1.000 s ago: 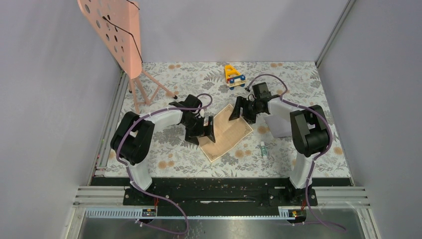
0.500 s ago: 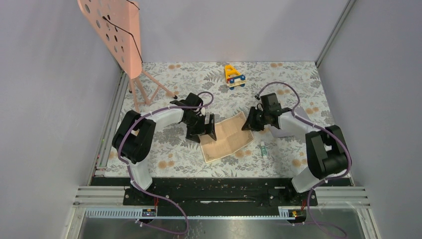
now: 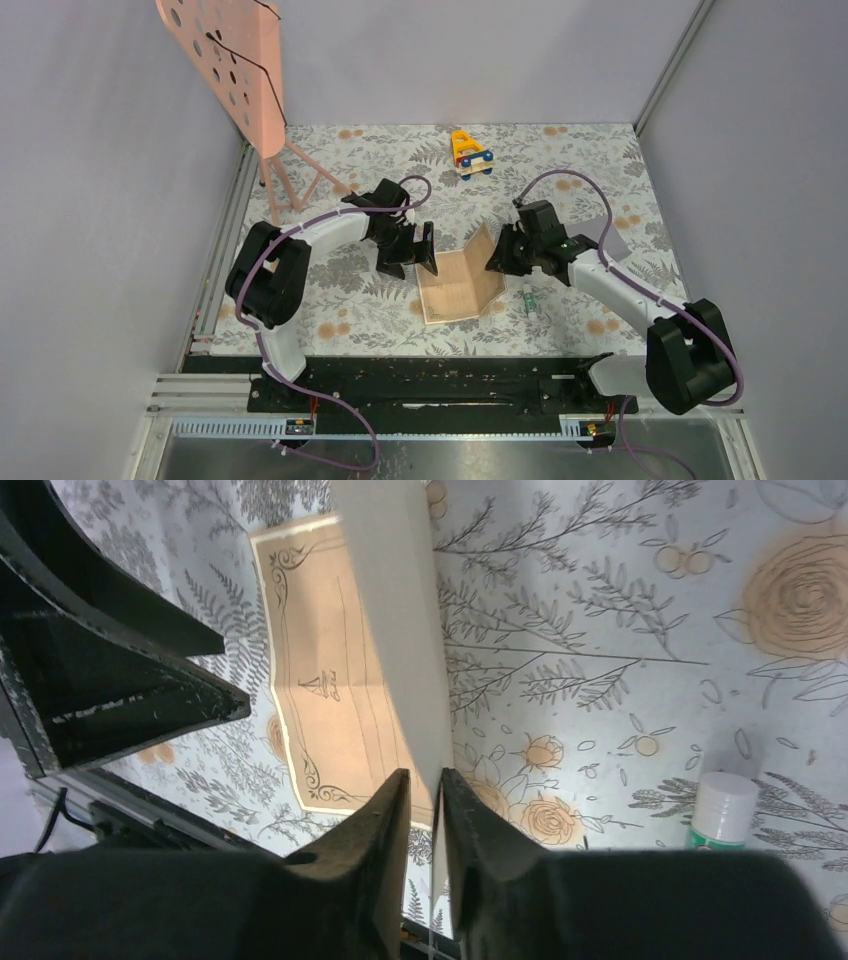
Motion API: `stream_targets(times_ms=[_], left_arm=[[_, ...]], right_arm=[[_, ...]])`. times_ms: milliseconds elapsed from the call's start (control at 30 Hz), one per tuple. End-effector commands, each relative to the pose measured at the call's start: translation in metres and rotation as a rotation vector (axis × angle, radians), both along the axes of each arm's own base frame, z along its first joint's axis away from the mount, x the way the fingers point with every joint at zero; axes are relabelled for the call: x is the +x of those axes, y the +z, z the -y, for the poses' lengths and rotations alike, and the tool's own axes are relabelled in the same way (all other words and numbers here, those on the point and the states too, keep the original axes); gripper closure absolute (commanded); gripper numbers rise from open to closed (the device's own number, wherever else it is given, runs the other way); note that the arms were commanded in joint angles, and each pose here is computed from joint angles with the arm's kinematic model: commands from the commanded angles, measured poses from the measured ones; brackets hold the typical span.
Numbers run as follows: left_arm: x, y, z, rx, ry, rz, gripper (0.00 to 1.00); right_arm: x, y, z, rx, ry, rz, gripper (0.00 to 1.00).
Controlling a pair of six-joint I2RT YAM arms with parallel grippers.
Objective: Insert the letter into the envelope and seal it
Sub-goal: Fold the letter at the center of the board.
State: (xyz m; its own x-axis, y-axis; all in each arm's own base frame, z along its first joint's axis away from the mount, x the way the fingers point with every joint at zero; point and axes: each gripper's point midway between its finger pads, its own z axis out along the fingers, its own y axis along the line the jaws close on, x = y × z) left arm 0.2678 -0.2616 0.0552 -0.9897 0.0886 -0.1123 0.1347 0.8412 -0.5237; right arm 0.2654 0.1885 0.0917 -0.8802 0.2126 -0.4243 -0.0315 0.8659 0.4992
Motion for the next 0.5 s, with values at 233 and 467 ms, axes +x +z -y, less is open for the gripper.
stream_targets(times_ms=[233,467], left_arm=[[0.016,0.022,-0.01,0.041,0.081,0.079,0.03],[0.001,0.044,-0.04,0.115,0.203,0.132,0.03]], right_arm=[[0.012,0.011,-0.096,0.083,0.084,-0.013,0.41],[0.006,-0.014,-0.133,0.087,0.143,-0.107,0.33]])
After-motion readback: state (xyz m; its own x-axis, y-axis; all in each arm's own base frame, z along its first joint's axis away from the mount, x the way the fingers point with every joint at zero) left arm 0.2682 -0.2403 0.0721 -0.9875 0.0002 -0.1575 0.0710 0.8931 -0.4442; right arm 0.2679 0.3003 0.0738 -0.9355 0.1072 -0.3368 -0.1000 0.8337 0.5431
